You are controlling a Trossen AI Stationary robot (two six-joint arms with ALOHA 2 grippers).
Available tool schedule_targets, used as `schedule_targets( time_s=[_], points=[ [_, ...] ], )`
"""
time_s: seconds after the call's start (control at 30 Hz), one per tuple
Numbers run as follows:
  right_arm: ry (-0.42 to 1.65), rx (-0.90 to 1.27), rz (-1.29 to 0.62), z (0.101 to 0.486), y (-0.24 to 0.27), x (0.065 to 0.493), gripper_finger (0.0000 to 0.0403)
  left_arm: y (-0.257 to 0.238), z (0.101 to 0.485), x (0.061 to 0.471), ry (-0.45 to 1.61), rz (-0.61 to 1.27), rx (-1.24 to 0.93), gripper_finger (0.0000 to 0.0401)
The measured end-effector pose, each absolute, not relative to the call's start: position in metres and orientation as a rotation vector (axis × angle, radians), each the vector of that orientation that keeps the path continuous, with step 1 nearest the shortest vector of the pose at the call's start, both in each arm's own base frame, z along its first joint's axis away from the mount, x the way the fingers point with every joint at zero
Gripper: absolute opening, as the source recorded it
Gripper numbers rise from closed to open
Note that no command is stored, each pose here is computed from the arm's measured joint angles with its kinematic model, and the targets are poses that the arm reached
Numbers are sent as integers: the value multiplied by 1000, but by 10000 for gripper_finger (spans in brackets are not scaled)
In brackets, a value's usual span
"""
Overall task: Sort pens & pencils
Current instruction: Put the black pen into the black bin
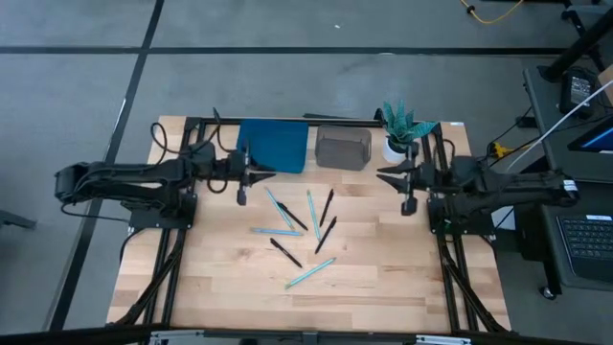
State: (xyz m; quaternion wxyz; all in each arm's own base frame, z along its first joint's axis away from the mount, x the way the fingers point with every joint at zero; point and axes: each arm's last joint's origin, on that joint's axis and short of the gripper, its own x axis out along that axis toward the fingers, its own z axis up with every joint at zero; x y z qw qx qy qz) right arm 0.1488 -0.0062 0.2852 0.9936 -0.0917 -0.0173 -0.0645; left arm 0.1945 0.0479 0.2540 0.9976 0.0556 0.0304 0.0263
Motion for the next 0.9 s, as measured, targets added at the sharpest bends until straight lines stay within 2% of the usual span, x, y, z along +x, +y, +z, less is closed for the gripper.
schedule_targets(
  time_s=[0.1, 0.33, 0.5, 0.9],
  points=[
    [20, -159, -152, 277, -18, 159, 63, 52, 251, 199, 60, 63, 103, 41],
    [21, -150, -71, 265, -53, 185, 63, 57, 238, 213, 93, 51, 93, 41],
    [106, -79, -6, 247, -74, 200, 63, 57, 223, 222, 152, -31, 81, 41],
    [564, -1, 124, 247, -77, 263, 63, 57, 206, 221, 311, -27, 84, 41]
  ],
)
